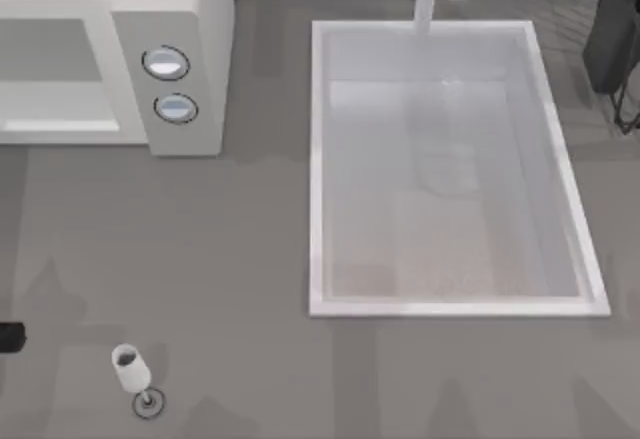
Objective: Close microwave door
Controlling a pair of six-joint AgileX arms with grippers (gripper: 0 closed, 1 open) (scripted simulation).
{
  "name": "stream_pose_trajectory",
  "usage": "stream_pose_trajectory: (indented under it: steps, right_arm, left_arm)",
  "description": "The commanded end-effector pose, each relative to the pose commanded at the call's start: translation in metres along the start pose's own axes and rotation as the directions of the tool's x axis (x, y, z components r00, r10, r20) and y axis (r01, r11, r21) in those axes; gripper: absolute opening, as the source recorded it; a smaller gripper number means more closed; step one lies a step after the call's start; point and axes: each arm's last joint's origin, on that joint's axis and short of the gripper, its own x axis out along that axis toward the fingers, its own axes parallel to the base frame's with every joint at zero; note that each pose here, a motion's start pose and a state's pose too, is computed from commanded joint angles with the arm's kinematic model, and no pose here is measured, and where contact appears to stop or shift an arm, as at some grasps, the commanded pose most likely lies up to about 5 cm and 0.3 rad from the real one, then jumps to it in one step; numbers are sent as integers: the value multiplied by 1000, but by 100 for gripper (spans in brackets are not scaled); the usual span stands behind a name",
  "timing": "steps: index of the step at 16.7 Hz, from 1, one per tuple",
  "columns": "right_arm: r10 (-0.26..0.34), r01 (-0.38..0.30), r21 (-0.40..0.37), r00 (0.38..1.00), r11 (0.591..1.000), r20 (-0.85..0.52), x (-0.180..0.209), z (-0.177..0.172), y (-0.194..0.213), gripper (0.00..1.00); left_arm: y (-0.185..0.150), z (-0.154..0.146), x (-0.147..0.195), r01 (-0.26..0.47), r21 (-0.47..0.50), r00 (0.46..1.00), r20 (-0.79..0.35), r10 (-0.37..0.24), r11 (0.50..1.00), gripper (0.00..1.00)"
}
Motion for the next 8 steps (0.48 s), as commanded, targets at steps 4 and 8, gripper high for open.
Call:
stream_pose_trajectory:
  steps: [4,8]
  right_arm:
    - [0,0,0,1000,1000,0,0,0,0,100]
    - [0,0,0,1000,1000,0,0,0,0,100]
  left_arm:
    - [-11,10,-4,0,0,1000,0,0,1000,0]
    - [-20,18,-8,0,0,1000,0,0,1000,0]
